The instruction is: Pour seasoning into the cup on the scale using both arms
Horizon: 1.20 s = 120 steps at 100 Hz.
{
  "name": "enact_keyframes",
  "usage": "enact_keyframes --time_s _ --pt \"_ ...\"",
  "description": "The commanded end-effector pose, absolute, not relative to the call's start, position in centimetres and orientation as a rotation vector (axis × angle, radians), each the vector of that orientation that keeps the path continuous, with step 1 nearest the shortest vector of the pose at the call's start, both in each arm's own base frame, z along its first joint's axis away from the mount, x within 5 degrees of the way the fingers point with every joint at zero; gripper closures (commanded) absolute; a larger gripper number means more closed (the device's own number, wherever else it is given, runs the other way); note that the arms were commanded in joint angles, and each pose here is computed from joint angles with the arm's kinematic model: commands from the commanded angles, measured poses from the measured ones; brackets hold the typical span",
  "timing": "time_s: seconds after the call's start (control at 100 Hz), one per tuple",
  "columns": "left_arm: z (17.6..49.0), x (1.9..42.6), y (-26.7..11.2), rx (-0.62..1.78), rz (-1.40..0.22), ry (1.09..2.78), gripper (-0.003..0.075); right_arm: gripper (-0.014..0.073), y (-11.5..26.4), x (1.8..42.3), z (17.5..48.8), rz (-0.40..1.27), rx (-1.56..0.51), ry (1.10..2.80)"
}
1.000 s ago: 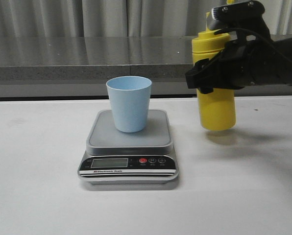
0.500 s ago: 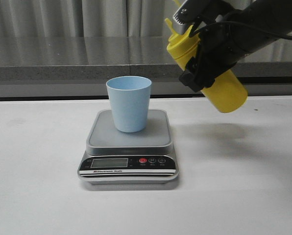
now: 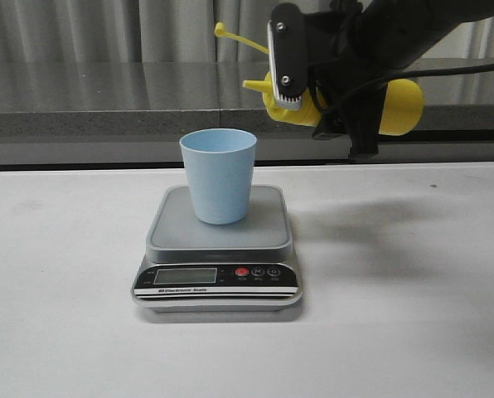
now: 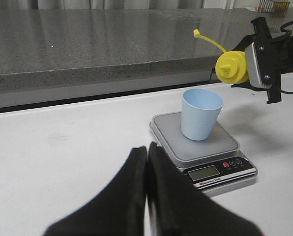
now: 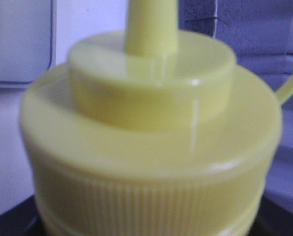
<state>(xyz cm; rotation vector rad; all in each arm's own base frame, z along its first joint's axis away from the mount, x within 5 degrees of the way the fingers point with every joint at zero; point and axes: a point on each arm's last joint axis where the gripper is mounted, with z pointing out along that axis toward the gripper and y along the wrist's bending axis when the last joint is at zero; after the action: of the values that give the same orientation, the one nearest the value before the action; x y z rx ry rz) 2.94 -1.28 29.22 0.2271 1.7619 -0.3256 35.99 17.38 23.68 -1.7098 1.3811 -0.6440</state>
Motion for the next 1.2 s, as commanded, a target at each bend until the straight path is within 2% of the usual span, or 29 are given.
enact_keyframes --time_s 0.0,0.09,0.28,0.48,0.8,0.91,1.01,1.19 --pt "30.6 3.0 -1.3 0.202 -0.342 1.673 0.0741 0.0653 17.8 35.7 26.8 -0.769 -1.734 1.223" --pt "30.6 3.0 -1.3 0.202 -0.342 1.673 0.0741 0.0653 18.4 35.4 26.8 -0.842 -1.787 1.155" --pt "30.6 3.0 -1.3 0.202 -0.342 1.673 0.0741 0.0653 19.3 34.9 27.1 -0.945 -1.771 1.144" --pt "30.6 3.0 -1.3 0.202 -0.342 1.673 0.0741 0.0653 19.9 34.6 27.7 -1.097 -1.821 1.003" --pt "30.6 3.0 -1.3 0.202 -0.342 1.673 0.0741 0.0653 20.1 34.5 27.7 -1.141 -1.815 1.01" --pt "30.6 3.0 -1.3 0.202 -0.342 1.673 0.0741 0.0653 20.1 34.4 27.6 -1.041 -1.743 1.125" --pt "30.6 3.0 -1.3 0.202 -0.342 1.673 0.0741 0.0655 19.9 34.2 27.3 -0.849 -1.642 1.297" --pt "30.6 3.0 -1.3 0.202 -0.342 1.673 0.0741 0.0655 19.5 34.5 26.7 -0.503 -1.458 1.513"
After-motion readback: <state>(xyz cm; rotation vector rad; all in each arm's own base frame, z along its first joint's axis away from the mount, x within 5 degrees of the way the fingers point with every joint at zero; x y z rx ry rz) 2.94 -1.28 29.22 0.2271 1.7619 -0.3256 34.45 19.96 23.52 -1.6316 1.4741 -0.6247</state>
